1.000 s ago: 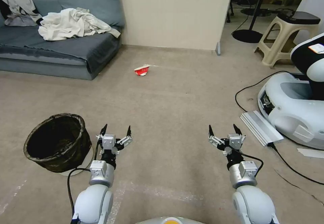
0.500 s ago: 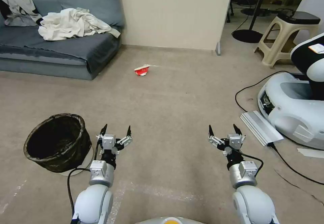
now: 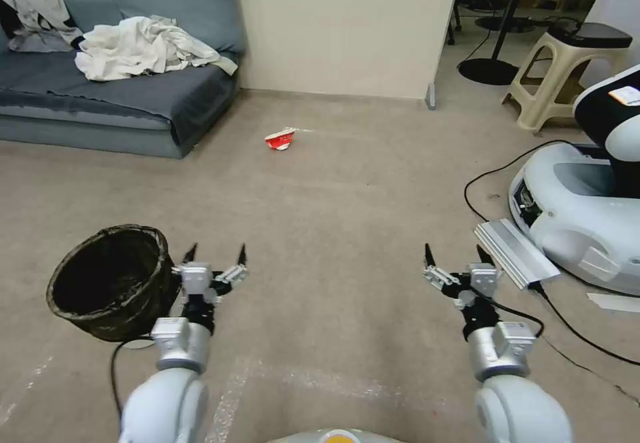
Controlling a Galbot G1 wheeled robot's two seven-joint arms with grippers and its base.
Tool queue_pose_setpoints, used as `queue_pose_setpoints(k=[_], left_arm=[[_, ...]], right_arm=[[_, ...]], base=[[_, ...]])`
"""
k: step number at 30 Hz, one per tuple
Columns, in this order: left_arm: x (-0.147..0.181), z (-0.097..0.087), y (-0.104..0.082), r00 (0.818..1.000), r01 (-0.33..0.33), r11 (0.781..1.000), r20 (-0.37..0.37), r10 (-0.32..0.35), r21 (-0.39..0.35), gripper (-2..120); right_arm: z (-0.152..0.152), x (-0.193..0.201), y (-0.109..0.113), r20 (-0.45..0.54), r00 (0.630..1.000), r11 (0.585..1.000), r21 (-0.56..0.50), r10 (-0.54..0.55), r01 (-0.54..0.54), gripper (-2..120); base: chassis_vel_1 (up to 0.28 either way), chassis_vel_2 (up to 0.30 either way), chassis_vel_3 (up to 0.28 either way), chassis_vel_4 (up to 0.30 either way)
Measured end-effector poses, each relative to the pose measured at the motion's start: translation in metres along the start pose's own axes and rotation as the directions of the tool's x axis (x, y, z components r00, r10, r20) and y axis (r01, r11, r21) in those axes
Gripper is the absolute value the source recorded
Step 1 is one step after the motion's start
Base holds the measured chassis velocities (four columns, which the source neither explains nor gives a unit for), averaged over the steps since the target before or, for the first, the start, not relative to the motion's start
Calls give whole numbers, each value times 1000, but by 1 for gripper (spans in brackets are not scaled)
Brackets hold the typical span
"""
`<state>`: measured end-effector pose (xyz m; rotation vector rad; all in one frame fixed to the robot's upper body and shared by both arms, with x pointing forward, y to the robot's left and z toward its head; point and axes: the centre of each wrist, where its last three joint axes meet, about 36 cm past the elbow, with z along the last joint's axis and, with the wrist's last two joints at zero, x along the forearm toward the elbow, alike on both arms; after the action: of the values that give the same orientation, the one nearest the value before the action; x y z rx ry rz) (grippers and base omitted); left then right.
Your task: Pick up the trash can from the floor.
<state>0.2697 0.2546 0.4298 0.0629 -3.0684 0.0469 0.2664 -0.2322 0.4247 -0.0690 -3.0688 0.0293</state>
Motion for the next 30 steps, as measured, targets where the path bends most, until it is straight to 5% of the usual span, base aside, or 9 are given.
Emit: queue_pose_setpoints(k=[2, 7, 30], left_arm=[[14, -25, 6, 1000, 3, 999, 0, -3, 37, 100], [35, -50, 17, 999, -18, 999, 39, 16, 43, 100], [43, -37, 20, 999, -23, 999, 47, 20, 47, 100]], right_arm=[[-21, 14, -3, 14, 1000, 1000, -24, 10, -9, 100], [-38, 30, -6, 71, 997, 998, -59, 0, 4, 100], [-27, 29, -7, 135, 991, 998, -64, -17, 26, 100]], base=[[0, 0, 0, 0], [0, 0, 0, 0], [0, 0, 0, 0]])
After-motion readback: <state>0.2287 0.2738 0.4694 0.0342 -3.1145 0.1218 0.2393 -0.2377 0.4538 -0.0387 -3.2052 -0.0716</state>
